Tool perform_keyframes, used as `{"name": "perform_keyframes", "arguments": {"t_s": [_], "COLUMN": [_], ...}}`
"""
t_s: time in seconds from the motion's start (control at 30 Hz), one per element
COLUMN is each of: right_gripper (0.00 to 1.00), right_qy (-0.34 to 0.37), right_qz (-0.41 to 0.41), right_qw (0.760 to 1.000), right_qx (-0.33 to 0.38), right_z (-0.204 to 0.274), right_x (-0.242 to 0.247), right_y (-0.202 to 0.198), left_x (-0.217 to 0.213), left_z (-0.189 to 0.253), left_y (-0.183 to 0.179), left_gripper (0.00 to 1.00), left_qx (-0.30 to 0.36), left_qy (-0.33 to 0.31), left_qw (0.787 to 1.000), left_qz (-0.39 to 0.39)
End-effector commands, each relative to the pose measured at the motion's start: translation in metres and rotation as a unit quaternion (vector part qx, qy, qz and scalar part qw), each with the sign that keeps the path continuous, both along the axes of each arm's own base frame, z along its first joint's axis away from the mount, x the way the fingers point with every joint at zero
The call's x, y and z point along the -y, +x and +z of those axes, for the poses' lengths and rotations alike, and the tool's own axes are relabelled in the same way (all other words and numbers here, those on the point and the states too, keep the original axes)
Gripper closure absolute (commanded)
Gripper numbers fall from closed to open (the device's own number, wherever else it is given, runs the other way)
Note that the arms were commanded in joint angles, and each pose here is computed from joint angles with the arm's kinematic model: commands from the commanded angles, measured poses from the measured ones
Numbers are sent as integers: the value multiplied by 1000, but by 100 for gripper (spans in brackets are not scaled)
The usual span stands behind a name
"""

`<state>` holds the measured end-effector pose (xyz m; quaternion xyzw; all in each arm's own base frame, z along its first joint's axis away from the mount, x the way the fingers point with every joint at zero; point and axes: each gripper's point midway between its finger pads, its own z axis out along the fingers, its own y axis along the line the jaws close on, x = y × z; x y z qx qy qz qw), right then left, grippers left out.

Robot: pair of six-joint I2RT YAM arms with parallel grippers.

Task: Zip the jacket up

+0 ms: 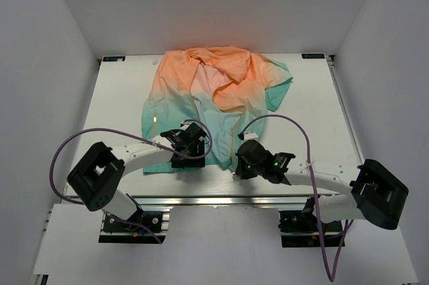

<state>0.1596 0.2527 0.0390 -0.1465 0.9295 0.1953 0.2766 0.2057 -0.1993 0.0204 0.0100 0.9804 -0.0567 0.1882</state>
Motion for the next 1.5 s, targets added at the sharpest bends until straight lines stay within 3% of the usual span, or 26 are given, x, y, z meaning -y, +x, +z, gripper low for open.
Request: {"name": "perform_keyframes", "arguments": {"t_s": [0.0, 0.17, 0.3, 0.47, 0.57, 0.7, 1.03, 1.2, 1.3, 1.47], "right_gripper": [100, 100, 100, 100, 100, 100, 100, 100, 100, 100], "right_qy": [16, 16, 16, 13, 8, 0, -16, 40, 38, -19], "right_qz": [-15, -23, -27, -33, -41, -62, -103, 10, 3, -55], "right_qw": [999, 999, 999, 999, 999, 998, 995, 999, 997, 997], "right_qx": [23, 27, 25, 26, 23, 18, -8, 30, 61, 48], "right_z": [10, 8, 7, 5, 2, -2, -15, 10, 22, 13], "right_x": [0, 5, 7, 11, 14, 21, 53, 31, 34, 65], "right_y": [8, 8, 7, 8, 9, 15, 36, 31, 39, 56], "left_x": [-2, -3, -3, -5, -4, -4, -31, -3, 13, -1], "left_z": [3, -2, -10, -10, -2, 10, 30, 51, 75, 97], "left_y": [6, 5, 3, 2, 2, 3, -18, -20, -19, -16], "left_gripper": [22, 26, 35, 56, 80, 96, 96, 100, 100, 88], "left_qx": [15, 13, 7, 3, 11, 23, 23, 37, 64, 95], "left_qy": [27, 67, 79, 86, 77, 64, 73, -19, -72, -66], "left_qw": [999, 997, 996, 996, 996, 997, 997, 999, 994, 993], "left_qz": [18, 20, 28, 34, 35, 34, 27, -10, -49, -35]}}
